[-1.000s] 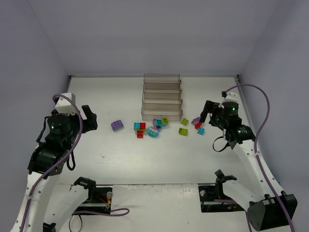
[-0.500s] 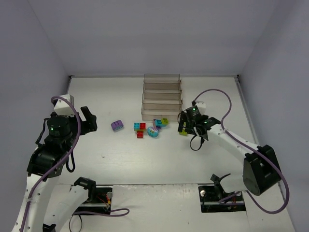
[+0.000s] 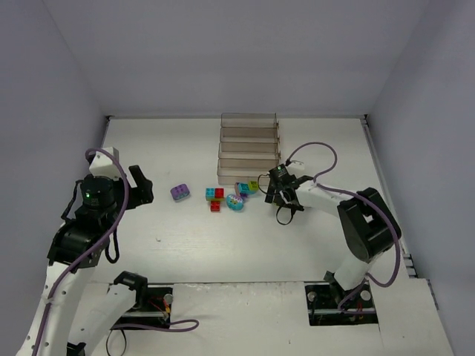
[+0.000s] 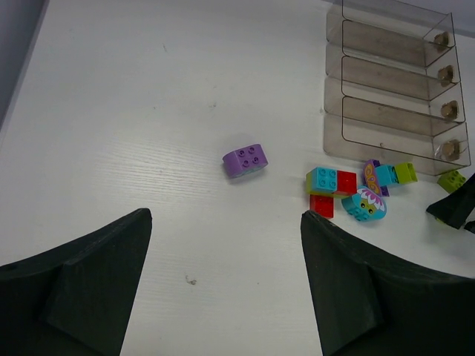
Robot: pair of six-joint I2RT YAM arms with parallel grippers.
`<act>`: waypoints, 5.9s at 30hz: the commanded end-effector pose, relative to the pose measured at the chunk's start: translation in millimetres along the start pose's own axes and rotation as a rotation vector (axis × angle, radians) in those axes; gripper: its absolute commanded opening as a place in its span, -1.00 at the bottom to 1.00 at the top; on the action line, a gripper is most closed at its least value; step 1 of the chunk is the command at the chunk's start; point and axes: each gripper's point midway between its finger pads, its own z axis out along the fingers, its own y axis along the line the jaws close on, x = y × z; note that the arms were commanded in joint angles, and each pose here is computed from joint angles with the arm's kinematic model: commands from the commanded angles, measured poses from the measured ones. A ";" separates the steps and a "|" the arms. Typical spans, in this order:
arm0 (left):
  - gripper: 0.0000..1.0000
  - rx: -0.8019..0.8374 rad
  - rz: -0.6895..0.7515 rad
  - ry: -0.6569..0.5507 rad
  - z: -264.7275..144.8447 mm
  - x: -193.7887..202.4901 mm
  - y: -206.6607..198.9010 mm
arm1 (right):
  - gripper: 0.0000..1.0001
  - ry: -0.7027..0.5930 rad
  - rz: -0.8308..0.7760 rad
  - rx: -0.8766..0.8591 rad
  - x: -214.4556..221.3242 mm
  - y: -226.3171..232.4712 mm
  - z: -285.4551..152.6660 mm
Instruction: Sort the legos into containers by color
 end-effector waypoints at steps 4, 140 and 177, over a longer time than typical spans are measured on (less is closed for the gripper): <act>0.50 0.030 -0.022 -0.029 3.3 -9.6 -9.8 | 0.27 -0.101 0.057 0.010 -30.9 14.6 4.4; 0.50 0.035 -0.003 0.217 43.7 47.5 -20.5 | -0.27 -0.301 -0.214 -0.322 -156.0 89.2 -20.1; 0.50 0.102 -0.036 0.258 55.7 48.9 -43.9 | 0.00 -0.066 0.103 0.040 -39.6 -96.3 -14.7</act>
